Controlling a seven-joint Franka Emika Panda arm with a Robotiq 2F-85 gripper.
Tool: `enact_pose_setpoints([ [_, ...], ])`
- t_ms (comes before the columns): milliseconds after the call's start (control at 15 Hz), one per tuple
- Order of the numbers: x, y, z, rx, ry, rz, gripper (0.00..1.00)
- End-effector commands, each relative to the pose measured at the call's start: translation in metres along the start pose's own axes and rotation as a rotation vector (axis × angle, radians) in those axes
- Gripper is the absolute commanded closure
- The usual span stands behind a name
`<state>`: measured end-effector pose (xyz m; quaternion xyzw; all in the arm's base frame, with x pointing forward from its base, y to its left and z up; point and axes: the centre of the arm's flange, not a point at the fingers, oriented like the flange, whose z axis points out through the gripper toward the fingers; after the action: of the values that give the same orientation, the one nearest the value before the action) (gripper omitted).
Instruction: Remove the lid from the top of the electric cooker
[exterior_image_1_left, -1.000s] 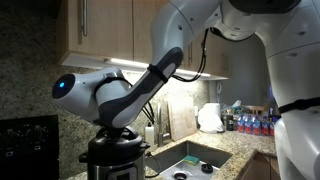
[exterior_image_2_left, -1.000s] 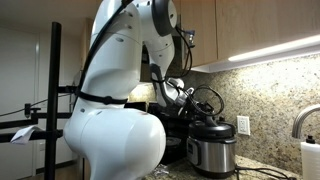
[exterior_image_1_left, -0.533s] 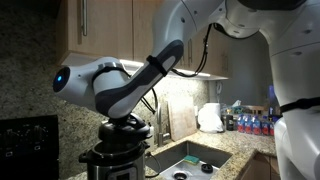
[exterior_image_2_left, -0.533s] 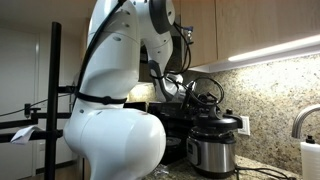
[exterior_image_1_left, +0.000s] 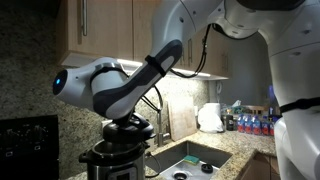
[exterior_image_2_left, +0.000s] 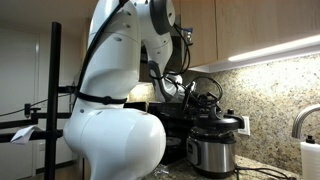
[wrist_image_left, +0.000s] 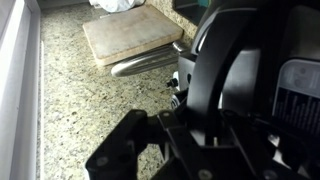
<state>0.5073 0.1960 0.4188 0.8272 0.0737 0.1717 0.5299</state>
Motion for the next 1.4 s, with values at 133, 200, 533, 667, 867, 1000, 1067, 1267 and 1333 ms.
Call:
enact_pose_setpoints([
  [133, -0.016, 0.033, 0.018, -0.006, -0.111, 0.034, 0.98],
  [200, -0.019, 0.036, 0.024, -0.005, -0.127, 0.043, 0.98],
  [533, -0.036, 0.055, 0.063, -0.002, -0.213, 0.063, 0.98],
  [667, -0.048, 0.061, 0.076, -0.008, -0.249, 0.072, 0.98],
  [867, -0.068, 0.067, 0.09, -0.017, -0.29, 0.082, 0.98],
  [1000, -0.079, 0.068, 0.095, -0.026, -0.32, 0.093, 0.98],
  [1067, -0.084, 0.068, 0.098, -0.017, -0.334, 0.102, 0.98],
  [1267, -0.098, 0.065, 0.112, 0.027, -0.4, 0.117, 0.98],
  [1333, -0.102, 0.065, 0.117, 0.037, -0.423, 0.123, 0.98],
])
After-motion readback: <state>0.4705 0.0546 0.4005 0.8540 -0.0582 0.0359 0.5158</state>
